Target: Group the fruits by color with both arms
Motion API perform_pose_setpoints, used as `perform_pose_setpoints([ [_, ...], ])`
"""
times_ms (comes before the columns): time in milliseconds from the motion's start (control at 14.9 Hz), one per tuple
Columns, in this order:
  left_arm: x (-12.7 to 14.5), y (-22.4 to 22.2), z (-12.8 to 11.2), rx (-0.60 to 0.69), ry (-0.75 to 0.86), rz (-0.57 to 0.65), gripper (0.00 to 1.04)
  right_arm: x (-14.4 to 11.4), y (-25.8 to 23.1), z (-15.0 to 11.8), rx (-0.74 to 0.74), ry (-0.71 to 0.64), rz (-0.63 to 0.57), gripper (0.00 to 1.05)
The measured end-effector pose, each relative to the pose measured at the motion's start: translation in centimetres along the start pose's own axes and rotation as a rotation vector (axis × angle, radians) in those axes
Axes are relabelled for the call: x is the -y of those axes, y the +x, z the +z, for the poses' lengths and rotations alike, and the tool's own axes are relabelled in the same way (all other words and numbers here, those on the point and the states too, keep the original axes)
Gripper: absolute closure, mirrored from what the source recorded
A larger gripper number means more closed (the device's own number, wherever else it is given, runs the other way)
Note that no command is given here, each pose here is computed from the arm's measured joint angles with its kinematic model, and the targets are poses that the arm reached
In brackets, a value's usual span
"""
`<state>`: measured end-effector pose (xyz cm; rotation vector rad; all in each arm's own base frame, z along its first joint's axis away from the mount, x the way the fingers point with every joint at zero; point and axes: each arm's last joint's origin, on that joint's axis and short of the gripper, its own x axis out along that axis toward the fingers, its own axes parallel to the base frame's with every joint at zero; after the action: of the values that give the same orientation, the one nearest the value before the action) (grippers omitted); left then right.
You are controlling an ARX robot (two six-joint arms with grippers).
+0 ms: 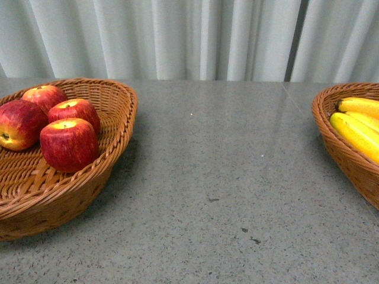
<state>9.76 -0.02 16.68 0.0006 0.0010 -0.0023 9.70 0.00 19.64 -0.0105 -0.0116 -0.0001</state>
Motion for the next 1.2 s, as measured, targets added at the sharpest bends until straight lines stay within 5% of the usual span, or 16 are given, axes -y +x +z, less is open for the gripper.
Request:
perform_pose_setpoints([
  [1070,0.0,0.0,0.0,0.000,0.000,0.000,0.07,0.0,0.0,-3.0,-0.009,0.003,0.000,1.03],
  [1204,0.0,0.0,0.0,0.000,0.000,0.000,0.07,0.0,0.0,-3.0,-0.009,0.003,0.000,0.79],
])
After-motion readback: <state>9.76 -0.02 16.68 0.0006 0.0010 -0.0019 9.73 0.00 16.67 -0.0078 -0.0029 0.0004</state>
